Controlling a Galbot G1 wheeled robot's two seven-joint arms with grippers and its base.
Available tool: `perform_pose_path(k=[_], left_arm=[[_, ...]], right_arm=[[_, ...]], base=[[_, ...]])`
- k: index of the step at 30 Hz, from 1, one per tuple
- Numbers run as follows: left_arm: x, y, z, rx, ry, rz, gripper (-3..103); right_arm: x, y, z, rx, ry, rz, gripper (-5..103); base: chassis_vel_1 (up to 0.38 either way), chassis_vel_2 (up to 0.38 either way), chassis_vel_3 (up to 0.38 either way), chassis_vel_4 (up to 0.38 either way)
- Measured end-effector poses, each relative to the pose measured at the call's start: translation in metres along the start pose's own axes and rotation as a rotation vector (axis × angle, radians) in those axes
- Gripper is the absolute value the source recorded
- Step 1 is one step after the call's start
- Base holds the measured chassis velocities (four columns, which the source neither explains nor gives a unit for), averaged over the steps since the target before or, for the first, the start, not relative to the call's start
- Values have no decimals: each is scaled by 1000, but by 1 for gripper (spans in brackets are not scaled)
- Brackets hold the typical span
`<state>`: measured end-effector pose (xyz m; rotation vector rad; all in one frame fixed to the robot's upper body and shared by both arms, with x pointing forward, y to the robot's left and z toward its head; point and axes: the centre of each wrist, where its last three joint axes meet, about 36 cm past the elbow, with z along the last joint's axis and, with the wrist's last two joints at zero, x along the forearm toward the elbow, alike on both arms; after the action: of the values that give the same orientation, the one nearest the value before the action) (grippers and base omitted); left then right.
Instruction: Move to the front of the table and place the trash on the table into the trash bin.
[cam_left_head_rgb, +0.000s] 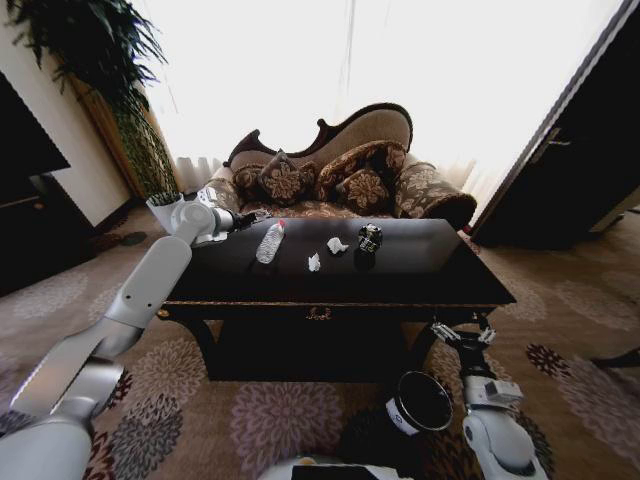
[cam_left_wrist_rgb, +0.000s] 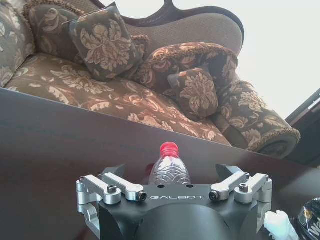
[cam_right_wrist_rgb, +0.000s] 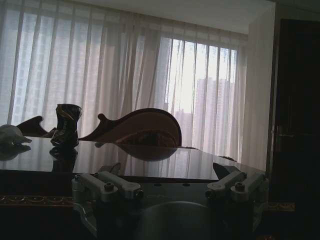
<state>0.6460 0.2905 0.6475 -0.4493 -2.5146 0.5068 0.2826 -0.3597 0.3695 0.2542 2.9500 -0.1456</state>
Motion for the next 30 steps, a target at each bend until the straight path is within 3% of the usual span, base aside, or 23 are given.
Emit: perform_pose_path(k=[6, 9, 13, 18, 30], left_arm=[[-12, 2, -7, 6, 0, 58, 100], [-21, 1, -11, 54, 7, 75, 100], [-38, -8, -18, 154, 30, 31, 100], [-42, -14, -14, 155, 45, 16, 100], [-60, -14, 38, 122, 117, 5, 100]], right_arm=[[0, -2, -1, 5, 0, -2, 100], [1, -2, 0, 7, 2, -4, 100], [3, -5, 0, 16, 6, -1, 100], [4, -5, 0, 20, 6, -1, 100], [4, 4, 6, 15, 15, -10, 100]], base=[[0, 0, 0, 0], [0, 0, 0, 0], [0, 0, 0, 0], [0, 0, 0, 0], [0, 0, 0, 0]])
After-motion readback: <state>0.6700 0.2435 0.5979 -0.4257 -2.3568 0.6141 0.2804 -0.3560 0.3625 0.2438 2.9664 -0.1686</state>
